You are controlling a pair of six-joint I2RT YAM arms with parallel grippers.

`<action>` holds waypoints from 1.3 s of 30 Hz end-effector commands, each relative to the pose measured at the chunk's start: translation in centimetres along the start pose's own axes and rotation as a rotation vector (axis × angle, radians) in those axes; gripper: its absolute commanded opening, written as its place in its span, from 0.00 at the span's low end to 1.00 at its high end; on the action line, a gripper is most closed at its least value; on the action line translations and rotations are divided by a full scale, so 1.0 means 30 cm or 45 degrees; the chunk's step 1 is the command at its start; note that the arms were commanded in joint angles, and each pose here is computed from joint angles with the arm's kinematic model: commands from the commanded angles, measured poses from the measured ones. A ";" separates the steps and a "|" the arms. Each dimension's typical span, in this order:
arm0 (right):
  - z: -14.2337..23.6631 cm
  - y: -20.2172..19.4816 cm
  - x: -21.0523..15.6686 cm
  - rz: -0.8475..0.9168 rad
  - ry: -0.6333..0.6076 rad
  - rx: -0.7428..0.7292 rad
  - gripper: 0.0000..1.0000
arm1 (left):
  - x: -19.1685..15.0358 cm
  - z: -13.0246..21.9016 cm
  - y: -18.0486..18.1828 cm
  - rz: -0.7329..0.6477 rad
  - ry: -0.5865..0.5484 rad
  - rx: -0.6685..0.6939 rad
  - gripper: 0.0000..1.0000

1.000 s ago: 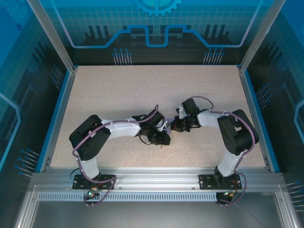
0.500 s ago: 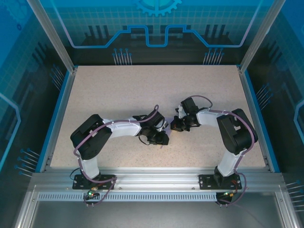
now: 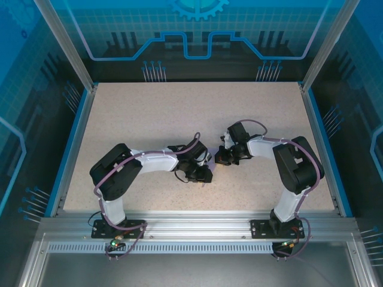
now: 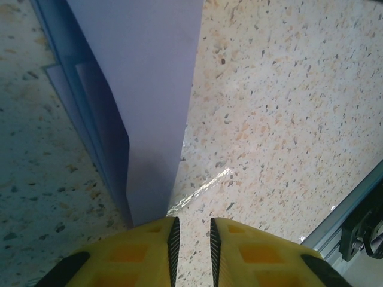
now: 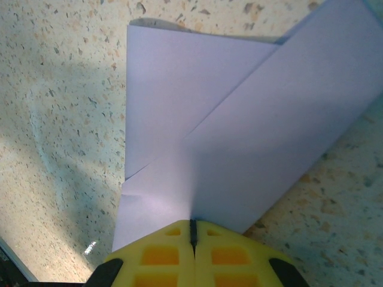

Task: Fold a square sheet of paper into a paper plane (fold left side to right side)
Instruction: Fold the wing for the fifth time at the center of the table.

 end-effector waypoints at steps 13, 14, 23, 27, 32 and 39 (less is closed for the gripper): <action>-0.042 -0.067 -0.072 -0.061 0.169 -0.196 0.00 | -0.037 -0.045 0.058 0.074 0.076 0.009 0.24; -0.042 -0.067 -0.072 -0.061 0.169 -0.197 0.00 | -0.038 -0.046 0.059 0.074 0.080 0.006 0.25; -0.038 -0.068 -0.071 -0.063 0.183 -0.218 0.00 | -0.072 -0.044 0.108 0.151 0.095 0.048 0.24; -0.041 -0.073 -0.071 -0.070 0.192 -0.225 0.00 | -0.104 -0.036 0.150 0.194 0.094 0.070 0.23; -0.051 -0.079 -0.071 -0.078 0.205 -0.227 0.00 | -0.137 -0.037 0.188 0.229 0.105 0.061 0.19; -0.061 -0.084 -0.072 -0.083 0.220 -0.230 0.00 | -0.165 -0.009 0.187 0.196 0.109 0.042 0.15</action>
Point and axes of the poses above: each hand's point on the last joint's axis, 136 mm out from that joint toward the fingers, its own z axis back along the fingers, its own y axis along the line the jaws close on, x = y × z, the point moved 8 cm from there along z, back along the fingers, and after that the axes turned 14 degrees about z, right-handed, at the moved point
